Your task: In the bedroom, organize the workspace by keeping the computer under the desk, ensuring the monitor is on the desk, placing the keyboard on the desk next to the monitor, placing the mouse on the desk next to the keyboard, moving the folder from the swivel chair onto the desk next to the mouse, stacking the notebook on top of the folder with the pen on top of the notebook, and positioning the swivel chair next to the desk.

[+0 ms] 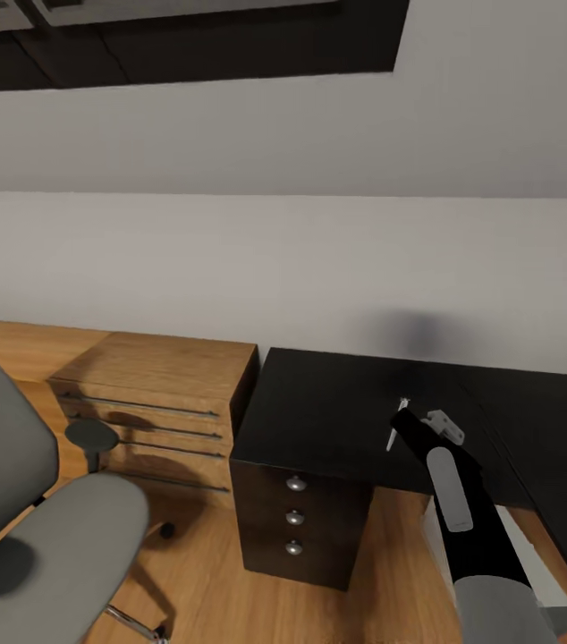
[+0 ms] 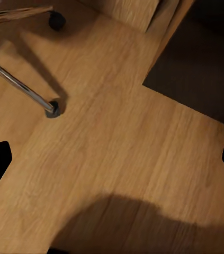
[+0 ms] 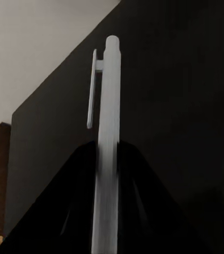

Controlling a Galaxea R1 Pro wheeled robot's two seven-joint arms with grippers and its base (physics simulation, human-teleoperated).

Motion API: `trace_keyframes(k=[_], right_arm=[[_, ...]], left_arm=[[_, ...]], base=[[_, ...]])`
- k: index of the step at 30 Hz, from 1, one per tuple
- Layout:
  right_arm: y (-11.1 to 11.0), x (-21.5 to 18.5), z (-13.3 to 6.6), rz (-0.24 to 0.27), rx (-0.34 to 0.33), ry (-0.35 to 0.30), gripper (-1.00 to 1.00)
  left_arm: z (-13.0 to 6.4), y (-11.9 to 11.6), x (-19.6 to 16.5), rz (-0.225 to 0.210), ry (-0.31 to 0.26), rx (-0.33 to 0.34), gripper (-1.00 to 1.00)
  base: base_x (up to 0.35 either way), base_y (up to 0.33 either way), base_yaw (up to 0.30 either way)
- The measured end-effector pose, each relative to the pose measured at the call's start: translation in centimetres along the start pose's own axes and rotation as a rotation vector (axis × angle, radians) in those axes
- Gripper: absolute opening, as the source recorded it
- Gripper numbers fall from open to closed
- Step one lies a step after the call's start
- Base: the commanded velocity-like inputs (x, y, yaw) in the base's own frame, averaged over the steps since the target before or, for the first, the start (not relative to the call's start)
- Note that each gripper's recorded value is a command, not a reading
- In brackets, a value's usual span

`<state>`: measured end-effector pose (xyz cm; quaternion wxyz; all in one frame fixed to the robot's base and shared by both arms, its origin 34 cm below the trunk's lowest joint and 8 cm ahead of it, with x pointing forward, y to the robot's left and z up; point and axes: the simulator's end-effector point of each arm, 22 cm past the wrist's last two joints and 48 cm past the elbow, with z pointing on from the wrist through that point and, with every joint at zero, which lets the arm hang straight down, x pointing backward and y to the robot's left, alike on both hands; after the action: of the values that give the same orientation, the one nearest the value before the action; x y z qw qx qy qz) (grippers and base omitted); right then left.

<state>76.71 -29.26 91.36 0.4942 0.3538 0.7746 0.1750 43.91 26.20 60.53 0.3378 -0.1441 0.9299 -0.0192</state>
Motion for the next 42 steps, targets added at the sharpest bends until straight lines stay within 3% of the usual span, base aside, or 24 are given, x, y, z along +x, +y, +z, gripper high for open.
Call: trace_keyframes(k=[7,8,12,13,17,19,20,26,39,42], right_arm=[[-3.0,-2.6,0.0,-0.055,0.07,-0.036,-1.0],[-4.9,-4.1,-0.2,-0.093,0.124,-0.06,-1.0],[-8.8,-7.2,-0.5,-0.164,0.218,-0.103,-1.0],[-11.3,-8.4,-0.5,-0.198,0.269,-0.111,-1.0],[-16.3,-8.0,-0.1,-0.227,0.363,-0.082,-1.0],[-17.3,-8.1,-0.1,-0.23,0.38,-0.087,-1.0],[-19.1,-9.9,-0.5,-0.246,0.413,-0.118,-1.0],[-20.0,-11.4,-0.8,-0.257,0.425,-0.143,-1.0],[-20.5,-11.6,-0.7,-0.326,0.441,-0.163,-1.0],[-19.9,-9.6,0.3,-0.359,0.391,-0.115,-1.0]], left_arm=[[0.0,0.3,1.0,0.003,0.02,-0.006,1.0],[0.0,0.3,1.0,0.003,0.022,-0.007,1.0],[0.0,0.1,1.2,0.001,0.024,-0.005,1.0],[-0.1,-0.3,1.4,-0.001,0.026,0.0,1.0],[-0.1,-1.0,1.8,-0.009,0.033,0.005,1.0],[-0.1,-0.9,1.8,-0.01,0.034,0.005,1.0],[-0.1,-1.1,2.0,-0.005,0.036,0.007,1.0],[-0.1,-1.2,2.0,0.047,0.035,0.01,1.0],[-0.1,-1.2,1.9,0.052,0.033,0.011,1.0],[-0.1,-1.3,1.9,0.052,0.031,0.013,1.0]], base=[[0.0,0.0,-0.298],[0.0,0.0,-0.299],[0.0,0.0,-0.299],[0.0,0.0,-0.299],[0.0,0.0,-0.299],[0.0,-0.02,-0.299],[0.0,-0.103,-0.299],[0.079,-0.261,-0.299],[0.099,-0.234,-0.234],[0.041,-0.004,-0.005]])
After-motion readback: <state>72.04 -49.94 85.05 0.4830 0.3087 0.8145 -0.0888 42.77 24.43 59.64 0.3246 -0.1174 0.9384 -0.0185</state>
